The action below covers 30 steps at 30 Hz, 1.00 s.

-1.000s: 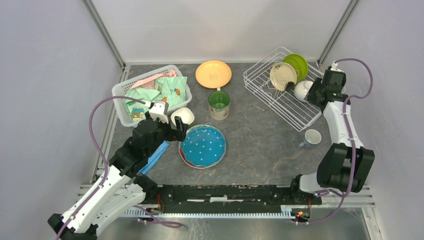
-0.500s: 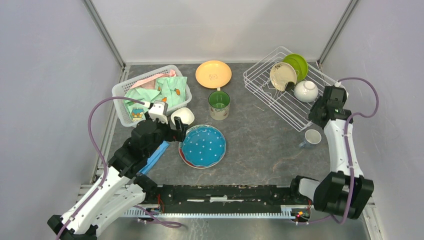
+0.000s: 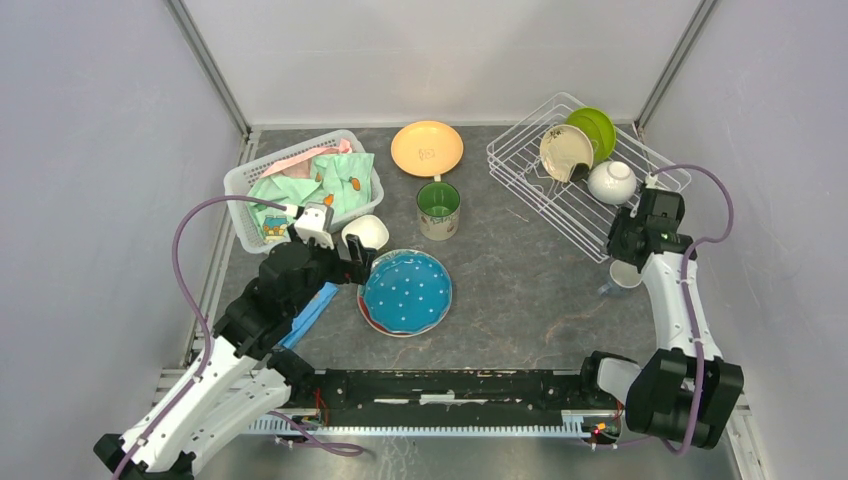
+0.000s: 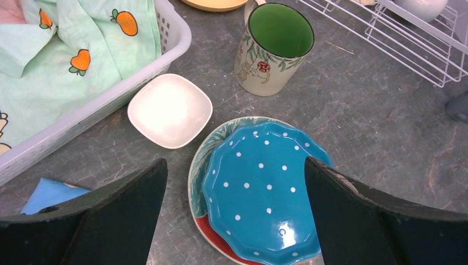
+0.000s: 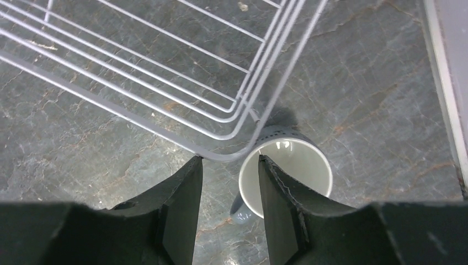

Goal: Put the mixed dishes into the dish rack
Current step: Move the bowl to the dish rack, then pick up the cup at the center of the board.

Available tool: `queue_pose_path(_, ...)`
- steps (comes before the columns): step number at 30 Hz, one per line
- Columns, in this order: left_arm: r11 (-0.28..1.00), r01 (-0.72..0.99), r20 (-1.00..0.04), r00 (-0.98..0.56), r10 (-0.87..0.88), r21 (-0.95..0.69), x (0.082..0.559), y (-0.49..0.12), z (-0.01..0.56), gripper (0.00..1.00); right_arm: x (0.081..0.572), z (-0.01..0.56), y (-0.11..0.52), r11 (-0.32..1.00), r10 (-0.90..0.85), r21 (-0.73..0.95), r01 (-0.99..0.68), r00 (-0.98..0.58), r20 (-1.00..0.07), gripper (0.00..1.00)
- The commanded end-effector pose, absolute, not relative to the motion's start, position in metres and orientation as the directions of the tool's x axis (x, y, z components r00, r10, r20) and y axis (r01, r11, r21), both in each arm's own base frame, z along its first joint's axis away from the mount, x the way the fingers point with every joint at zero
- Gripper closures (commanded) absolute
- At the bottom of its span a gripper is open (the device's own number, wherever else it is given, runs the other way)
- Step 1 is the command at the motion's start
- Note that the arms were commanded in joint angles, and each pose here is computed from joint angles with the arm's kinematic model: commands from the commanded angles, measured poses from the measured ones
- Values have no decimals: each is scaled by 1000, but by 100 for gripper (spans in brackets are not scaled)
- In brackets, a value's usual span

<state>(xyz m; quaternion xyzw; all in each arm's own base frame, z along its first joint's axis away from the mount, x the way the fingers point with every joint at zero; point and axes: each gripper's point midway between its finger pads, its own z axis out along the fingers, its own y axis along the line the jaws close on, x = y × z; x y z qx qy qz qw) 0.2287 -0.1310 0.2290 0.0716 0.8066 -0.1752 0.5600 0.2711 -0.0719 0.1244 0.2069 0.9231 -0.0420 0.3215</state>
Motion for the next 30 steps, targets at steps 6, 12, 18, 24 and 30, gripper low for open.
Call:
queue_pose_path(6, 919, 338, -943, -321, -91, -203, 228, -133, 242, 0, 268, 104, -75, 927, 307, 14, 374, -739, -599, 54)
queue_pose_path(12, 917, 345, -941, -327, -85, -203, 228, -135, 241, 0, 262, 100, -80, 920, 302, -14, 391, -733, -610, 55)
queue_pose_path(18, 918, 342, -941, -326, -86, -202, 228, -134, 241, 0, 261, 80, -66, 940, 302, 37, 340, -771, -561, 70)
queue_pose_path(24, 920, 338, -941, -329, -81, -198, 229, -134, 239, 0, 259, 84, -63, 946, 288, 38, 321, -781, -554, 90)
queue_pose_path(30, 923, 332, -941, -330, -79, -194, 230, -133, 238, 0, 263, 102, -34, 969, 247, 143, 201, -779, -576, 100)
